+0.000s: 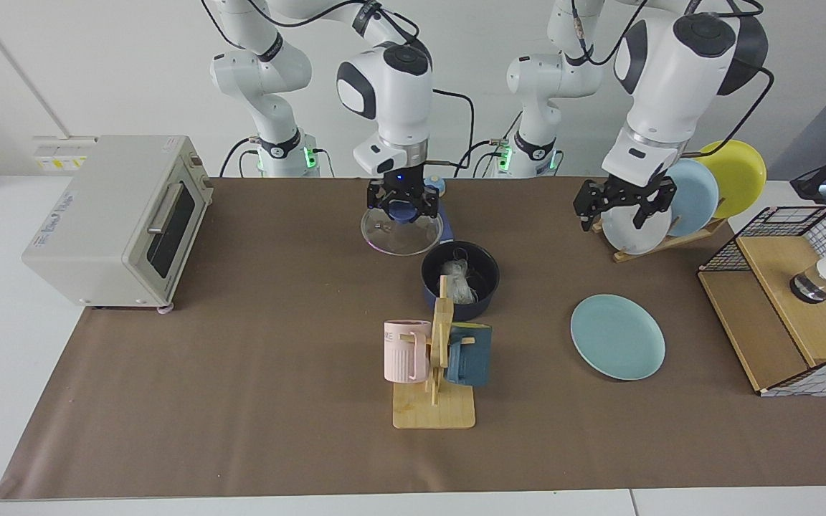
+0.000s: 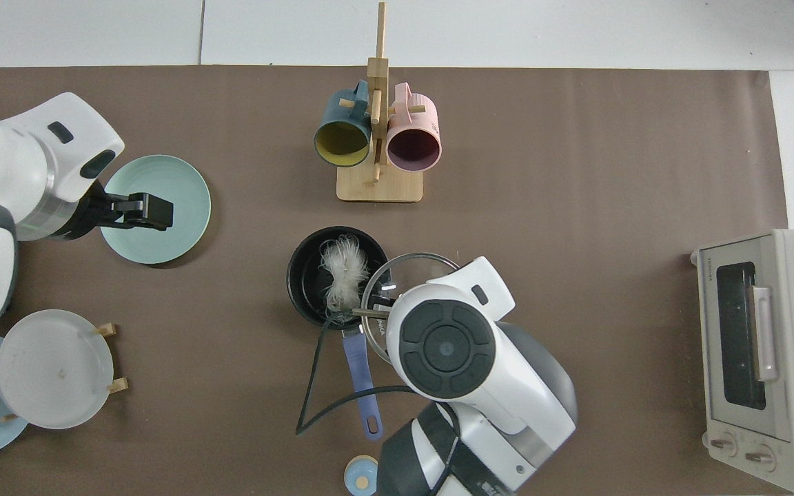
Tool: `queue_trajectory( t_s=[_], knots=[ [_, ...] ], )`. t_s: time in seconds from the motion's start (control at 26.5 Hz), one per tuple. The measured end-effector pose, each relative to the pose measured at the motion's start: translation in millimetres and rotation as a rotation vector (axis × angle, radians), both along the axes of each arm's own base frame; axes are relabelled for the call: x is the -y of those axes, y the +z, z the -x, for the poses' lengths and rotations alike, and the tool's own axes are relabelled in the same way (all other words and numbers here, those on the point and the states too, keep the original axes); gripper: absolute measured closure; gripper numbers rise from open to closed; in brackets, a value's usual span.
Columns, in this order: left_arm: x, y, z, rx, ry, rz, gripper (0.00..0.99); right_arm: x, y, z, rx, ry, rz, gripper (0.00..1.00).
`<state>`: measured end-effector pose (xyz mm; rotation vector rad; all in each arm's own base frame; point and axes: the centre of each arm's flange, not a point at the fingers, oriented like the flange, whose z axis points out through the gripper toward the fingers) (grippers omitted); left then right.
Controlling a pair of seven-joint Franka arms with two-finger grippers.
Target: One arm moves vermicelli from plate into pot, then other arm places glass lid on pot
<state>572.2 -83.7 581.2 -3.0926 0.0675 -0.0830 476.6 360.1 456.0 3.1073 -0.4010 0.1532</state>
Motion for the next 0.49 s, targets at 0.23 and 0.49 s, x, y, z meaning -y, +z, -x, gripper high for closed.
queue_trajectory(
  t_s=[0.23, 0.49],
  knots=[
    [-21.9, -0.8, -0.7, -0.009, -0.019, -0.006, 0.0, -53.1, -21.4, -17.2, -0.012, -0.056, -0.026, 0.56],
    [-19.9, -2.3, -0.4, -0.017, -0.01, 0.049, 0.0, -89.0, -26.2, -45.6, -0.026, -0.106, -0.05, 0.56]
  ],
)
